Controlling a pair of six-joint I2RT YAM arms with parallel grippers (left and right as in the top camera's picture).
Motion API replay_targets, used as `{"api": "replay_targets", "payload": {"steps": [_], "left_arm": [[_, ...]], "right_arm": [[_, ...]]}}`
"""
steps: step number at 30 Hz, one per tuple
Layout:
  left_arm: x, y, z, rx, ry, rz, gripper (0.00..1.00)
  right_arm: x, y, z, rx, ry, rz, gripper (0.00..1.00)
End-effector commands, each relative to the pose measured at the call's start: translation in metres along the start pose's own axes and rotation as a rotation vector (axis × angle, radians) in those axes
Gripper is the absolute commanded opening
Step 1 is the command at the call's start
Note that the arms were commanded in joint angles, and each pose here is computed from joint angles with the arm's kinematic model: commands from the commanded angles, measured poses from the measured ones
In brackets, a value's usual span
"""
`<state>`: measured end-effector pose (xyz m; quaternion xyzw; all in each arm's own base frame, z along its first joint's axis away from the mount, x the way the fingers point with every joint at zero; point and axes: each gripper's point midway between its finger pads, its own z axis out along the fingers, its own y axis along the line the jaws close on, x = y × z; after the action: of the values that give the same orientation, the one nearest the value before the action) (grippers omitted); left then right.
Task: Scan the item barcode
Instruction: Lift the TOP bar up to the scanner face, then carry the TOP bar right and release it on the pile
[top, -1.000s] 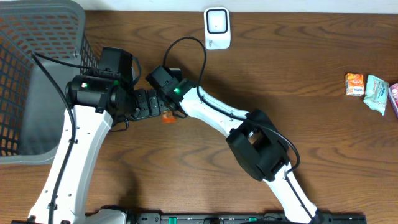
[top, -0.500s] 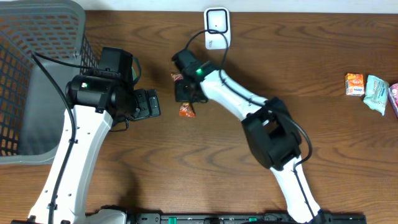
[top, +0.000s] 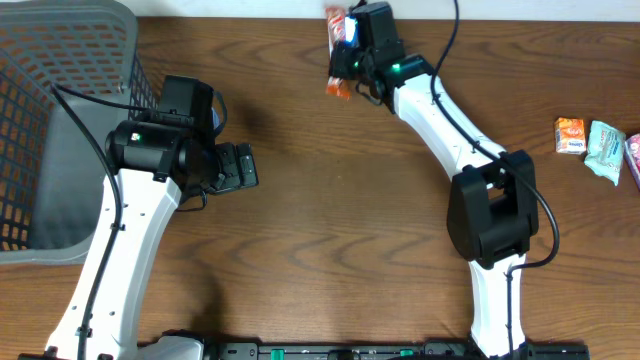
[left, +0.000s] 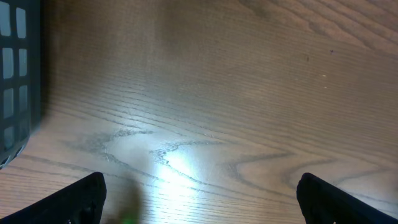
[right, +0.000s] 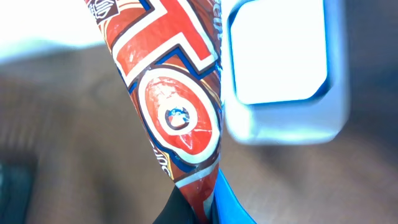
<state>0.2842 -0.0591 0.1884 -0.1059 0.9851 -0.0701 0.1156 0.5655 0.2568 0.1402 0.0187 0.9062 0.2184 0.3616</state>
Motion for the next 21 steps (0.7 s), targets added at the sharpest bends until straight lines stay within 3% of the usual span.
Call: {"api": "replay_targets", "payload": {"steps": [1,7,13,21], "left_arm": [[0.000,0.001,0.000,-0.007,0.001,-0.012,0.98],[0.000,0.001,0.000,-0.007,0.001,-0.012,0.98],[0.000,0.001,0.000,-0.007,0.001,-0.012,0.98],[0.000,0.001,0.000,-0.007,0.001,-0.012,0.98]], "right_arm": [[-0.031,-0.022,-0.004,0.150,-0.149,-0.018,0.01],[-0.042,-0.045,0.007,0.238,-0.233,-0.008,0.01],[-0.041,-0.067,0.012,0.270,-0.225,0.020,0.01],[-0.079,-0.178,-0.076,0.512,-0.223,0.208,0.01]]}}
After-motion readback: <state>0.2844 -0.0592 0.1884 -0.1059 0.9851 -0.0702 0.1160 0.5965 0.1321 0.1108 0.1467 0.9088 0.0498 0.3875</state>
